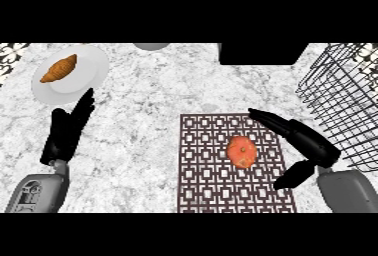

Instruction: Pick the squash from the placemat and place it in the basket

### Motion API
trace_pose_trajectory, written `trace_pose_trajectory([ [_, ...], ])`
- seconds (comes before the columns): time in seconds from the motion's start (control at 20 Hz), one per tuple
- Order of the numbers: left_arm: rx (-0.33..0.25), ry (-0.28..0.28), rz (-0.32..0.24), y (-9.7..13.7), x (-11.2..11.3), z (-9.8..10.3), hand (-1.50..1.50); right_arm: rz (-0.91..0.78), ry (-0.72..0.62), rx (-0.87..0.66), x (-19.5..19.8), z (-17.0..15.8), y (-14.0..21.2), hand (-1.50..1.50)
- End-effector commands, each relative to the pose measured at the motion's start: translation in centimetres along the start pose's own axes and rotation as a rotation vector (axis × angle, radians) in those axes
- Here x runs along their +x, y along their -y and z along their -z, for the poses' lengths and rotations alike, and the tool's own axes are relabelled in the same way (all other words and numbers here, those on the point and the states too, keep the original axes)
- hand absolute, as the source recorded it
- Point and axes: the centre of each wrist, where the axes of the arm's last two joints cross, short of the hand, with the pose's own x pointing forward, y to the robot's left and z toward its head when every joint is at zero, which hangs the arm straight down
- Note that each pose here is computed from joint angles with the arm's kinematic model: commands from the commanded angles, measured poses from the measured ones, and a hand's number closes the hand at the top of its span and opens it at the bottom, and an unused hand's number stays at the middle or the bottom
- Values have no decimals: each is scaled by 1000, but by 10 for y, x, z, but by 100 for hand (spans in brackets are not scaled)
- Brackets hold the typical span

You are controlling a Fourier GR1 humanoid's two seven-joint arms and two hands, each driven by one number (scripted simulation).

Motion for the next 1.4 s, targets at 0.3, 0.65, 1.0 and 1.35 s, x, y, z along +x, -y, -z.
trace_pose_trajectory([
  [0.3, 3, -11, 9, -9, 18, 11, 0, 13, -20, 16, 14, 28, -40, -150],
  [0.65, -2, 4, -6, 10, 0, 14, 0, 12, -33, 60, -10, 37, -33, -150],
  [1.0, -5, 0, 1, -3, -5, 1, 0, 33, -44, 68, -8, 21, -44, -150],
  [1.35, -23, -9, -12, -13, 12, 9, 0, -29, -41, 105, -18, 48, -68, 150],
])
